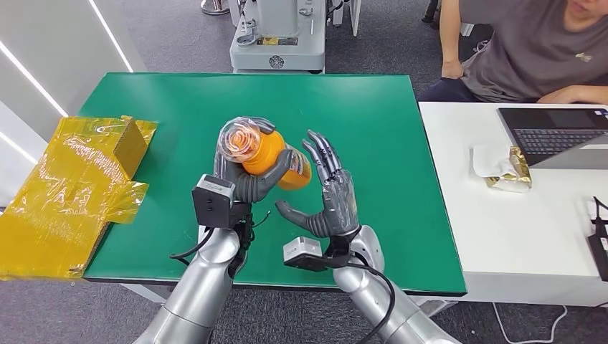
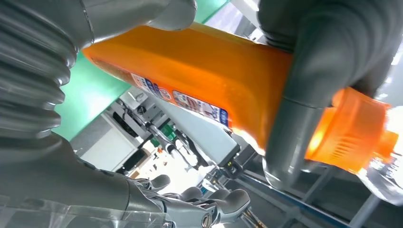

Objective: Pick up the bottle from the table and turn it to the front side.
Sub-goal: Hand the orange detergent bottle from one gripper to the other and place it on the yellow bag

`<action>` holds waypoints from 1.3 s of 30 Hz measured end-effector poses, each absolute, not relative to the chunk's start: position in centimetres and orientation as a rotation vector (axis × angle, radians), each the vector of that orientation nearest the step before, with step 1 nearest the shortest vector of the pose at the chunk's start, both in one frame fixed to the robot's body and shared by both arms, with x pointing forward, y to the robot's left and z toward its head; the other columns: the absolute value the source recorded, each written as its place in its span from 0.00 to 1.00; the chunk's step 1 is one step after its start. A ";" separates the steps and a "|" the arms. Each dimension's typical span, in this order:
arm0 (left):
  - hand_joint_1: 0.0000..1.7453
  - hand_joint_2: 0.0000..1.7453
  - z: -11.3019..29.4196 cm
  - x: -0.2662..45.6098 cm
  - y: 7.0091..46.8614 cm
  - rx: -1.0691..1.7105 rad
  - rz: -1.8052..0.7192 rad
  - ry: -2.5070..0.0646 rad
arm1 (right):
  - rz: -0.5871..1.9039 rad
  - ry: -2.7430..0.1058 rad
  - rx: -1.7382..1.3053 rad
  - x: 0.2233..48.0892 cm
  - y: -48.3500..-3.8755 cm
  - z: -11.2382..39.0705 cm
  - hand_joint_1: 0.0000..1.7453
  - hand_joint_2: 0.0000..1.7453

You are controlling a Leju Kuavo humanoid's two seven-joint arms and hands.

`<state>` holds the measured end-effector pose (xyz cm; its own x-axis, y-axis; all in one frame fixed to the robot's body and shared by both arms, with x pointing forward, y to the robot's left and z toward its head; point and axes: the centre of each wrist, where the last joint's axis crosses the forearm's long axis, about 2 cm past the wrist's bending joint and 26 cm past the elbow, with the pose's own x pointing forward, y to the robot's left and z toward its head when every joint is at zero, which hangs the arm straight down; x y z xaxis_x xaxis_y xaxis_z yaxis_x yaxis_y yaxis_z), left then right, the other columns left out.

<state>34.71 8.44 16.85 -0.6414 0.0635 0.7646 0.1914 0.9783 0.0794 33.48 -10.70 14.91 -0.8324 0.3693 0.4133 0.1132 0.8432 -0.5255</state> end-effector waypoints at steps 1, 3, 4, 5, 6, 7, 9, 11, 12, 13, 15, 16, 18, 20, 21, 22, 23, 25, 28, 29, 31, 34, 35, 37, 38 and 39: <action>1.00 1.00 16.8 34.7 8.5 -0.176 -0.191 -2.264 | 0.664 -2.514 -0.351 33.2 -10.6 15.0 0.00 1.00; 1.00 1.00 16.6 34.6 8.6 -0.168 -0.189 -2.260 | 0.649 -2.538 -0.345 32.4 -10.4 15.1 0.00 1.00; 1.00 1.00 16.5 34.6 8.6 -0.163 -0.189 -2.257 | 0.643 -2.554 -0.342 31.8 -10.3 15.2 0.00 1.00; 1.00 1.00 16.4 34.5 8.7 -0.156 -0.189 -2.254 | 0.636 -2.572 -0.339 31.2 -10.1 15.3 0.00 1.00; 1.00 1.00 16.3 34.5 8.8 -0.147 -0.191 -2.251 | 0.626 -2.589 -0.334 30.5 -9.9 15.5 0.00 1.00; 1.00 1.00 16.2 34.5 9.0 -0.138 -0.194 -2.249 | 0.609 -2.600 -0.326 29.9 -9.7 15.5 0.00 1.00; 1.00 1.00 16.1 34.5 9.3 -0.107 -0.197 -2.246 | 0.540 -2.584 -0.276 28.7 -9.4 15.3 0.00 1.00; 1.00 1.00 15.8 34.5 9.7 -0.055 -0.202 -2.248 | 0.411 -2.499 -0.179 27.5 -9.2 14.4 0.00 1.00; 1.00 1.00 15.7 34.5 10.1 -0.021 -0.210 -2.250 | 0.334 -2.446 -0.138 27.0 -9.2 13.8 0.00 1.00; 1.00 1.00 15.5 34.5 10.5 0.017 -0.222 -2.249 | 0.270 -2.402 -0.117 26.4 -9.3 13.4 0.00 1.00; 1.00 1.00 15.2 34.6 11.6 0.094 -0.259 -2.243 | 0.201 -2.367 -0.126 25.4 -9.5 12.9 0.00 1.00; 1.00 1.00 15.1 34.7 12.1 0.131 -0.280 -2.240 | 0.190 -2.374 -0.142 25.0 -9.6 13.0 0.00 1.00; 1.00 1.00 15.0 35.0 13.3 0.209 -0.316 -2.233 | 0.164 -2.411 -0.186 24.2 -9.8 13.7 0.00 1.00; 1.00 1.00 14.8 35.3 14.6 0.292 -0.345 -2.222 | 0.122 -2.459 -0.248 23.7 -10.3 15.0 0.00 1.00; 1.00 1.00 14.7 35.5 15.3 0.332 -0.354 -2.215 | 0.102 -2.480 -0.280 23.4 -10.6 15.6 0.00 1.00; 1.00 1.00 14.5 35.6 15.9 0.369 -0.361 -2.210 | 0.084 -2.497 -0.306 23.2 -10.9 16.1 0.00 1.00; 1.00 1.00 14.4 35.7 16.6 0.403 -0.365 -2.206 | 0.069 -2.508 -0.327 22.9 -11.1 16.5 0.00 1.00; 1.00 1.00 14.2 35.9 18.0 0.466 -0.371 -2.199 | 0.038 -2.520 -0.355 22.5 -11.7 17.0 0.00 1.00; 1.00 1.00 14.1 36.1 20.1 0.566 -0.404 -2.190 | -0.004 -2.522 -0.377 22.1 -12.3 17.4 0.00 1.00; 1.00 1.00 14.0 36.2 20.8 0.603 -0.419 -2.185 | -0.016 -2.521 -0.382 22.0 -12.5 17.5 0.00 1.00; 1.00 1.00 13.9 36.4 22.2 0.677 -0.449 -2.173 | -0.038 -2.519 -0.390 21.8 -12.7 17.7 0.00 1.00; 1.00 1.00 13.9 36.6 24.5 0.805 -0.510 -2.150 | -0.062 -2.515 -0.398 21.6 -13.1 17.8 0.00 1.00; 1.00 1.00 13.9 36.7 25.3 0.849 -0.536 -2.141 | -0.066 -2.515 -0.401 21.5 -13.1 17.8 0.00 1.00; 1.00 1.00 14.2 37.0 26.6 0.934 -0.600 -2.115 | -0.072 -2.513 -0.405 21.4 -13.2 17.9 0.00 1.00; 1.00 1.00 14.4 37.3 27.3 0.974 -0.637 -2.096 | -0.076 -2.512 -0.405 21.4 -13.3 17.9 0.00 1.00; 1.00 1.00 14.6 37.7 27.9 1.016 -0.676 -2.074 | -0.080 -2.510 -0.404 21.4 -13.3 17.9 0.00 1.00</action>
<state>37.67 27.95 14.59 -0.4308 -0.8223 0.3717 -0.4454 0.5520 0.7049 21.40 -13.31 17.88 -0.7805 0.2689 0.5644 0.3042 0.9520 -0.0329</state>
